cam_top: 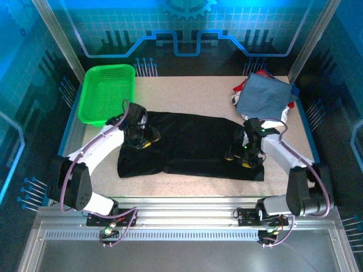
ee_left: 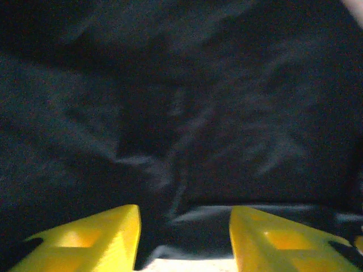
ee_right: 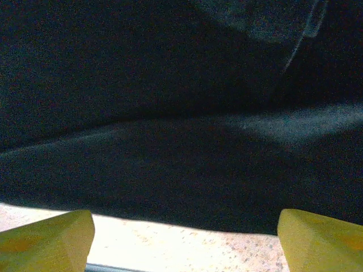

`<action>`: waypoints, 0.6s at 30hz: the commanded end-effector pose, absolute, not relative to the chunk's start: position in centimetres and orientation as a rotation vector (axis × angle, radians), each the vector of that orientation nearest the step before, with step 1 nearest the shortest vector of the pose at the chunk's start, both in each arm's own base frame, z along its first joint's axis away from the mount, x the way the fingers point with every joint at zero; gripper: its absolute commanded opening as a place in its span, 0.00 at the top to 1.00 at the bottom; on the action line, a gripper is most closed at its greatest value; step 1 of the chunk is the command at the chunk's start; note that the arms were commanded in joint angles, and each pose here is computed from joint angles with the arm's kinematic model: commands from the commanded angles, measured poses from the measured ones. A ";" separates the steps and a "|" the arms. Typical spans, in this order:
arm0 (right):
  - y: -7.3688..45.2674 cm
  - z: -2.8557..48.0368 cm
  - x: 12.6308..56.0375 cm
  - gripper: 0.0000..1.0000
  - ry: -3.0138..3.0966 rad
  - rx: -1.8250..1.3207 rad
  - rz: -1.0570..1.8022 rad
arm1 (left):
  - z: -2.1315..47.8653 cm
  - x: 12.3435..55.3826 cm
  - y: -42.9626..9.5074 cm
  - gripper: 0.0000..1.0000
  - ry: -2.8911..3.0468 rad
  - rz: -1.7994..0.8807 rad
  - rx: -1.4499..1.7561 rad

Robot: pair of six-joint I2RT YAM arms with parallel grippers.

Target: Fold and stack the t-shirts

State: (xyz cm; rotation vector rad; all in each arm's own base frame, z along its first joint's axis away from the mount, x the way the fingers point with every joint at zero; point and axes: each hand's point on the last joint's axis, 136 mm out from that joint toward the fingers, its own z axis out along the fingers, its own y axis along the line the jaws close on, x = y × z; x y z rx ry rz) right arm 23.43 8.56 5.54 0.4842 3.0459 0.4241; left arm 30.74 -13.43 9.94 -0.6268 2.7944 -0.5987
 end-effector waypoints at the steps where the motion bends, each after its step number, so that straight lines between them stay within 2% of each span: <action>1: 9.5 5.1 25.9 0.36 3.030 0.427 0.340 | 5.3 28.7 -11.3 0.65 2.865 -0.470 -0.759; 4: 10.0 3.7 25.9 0.41 3.085 0.394 0.262 | 3.1 27.6 -8.8 0.70 2.873 -0.347 -0.873; 6: 10.1 2.9 25.7 0.44 3.125 0.363 0.195 | 2.0 26.8 -7.2 0.68 2.878 -0.270 -0.943; 14: 10.9 1.0 24.1 0.44 3.242 0.135 -0.106 | -0.4 22.5 -4.0 0.67 2.907 -0.195 -1.170; 18: 12.2 0.8 23.1 0.44 3.265 0.035 -0.127 | -0.4 20.2 -3.4 0.67 2.940 -0.150 -1.213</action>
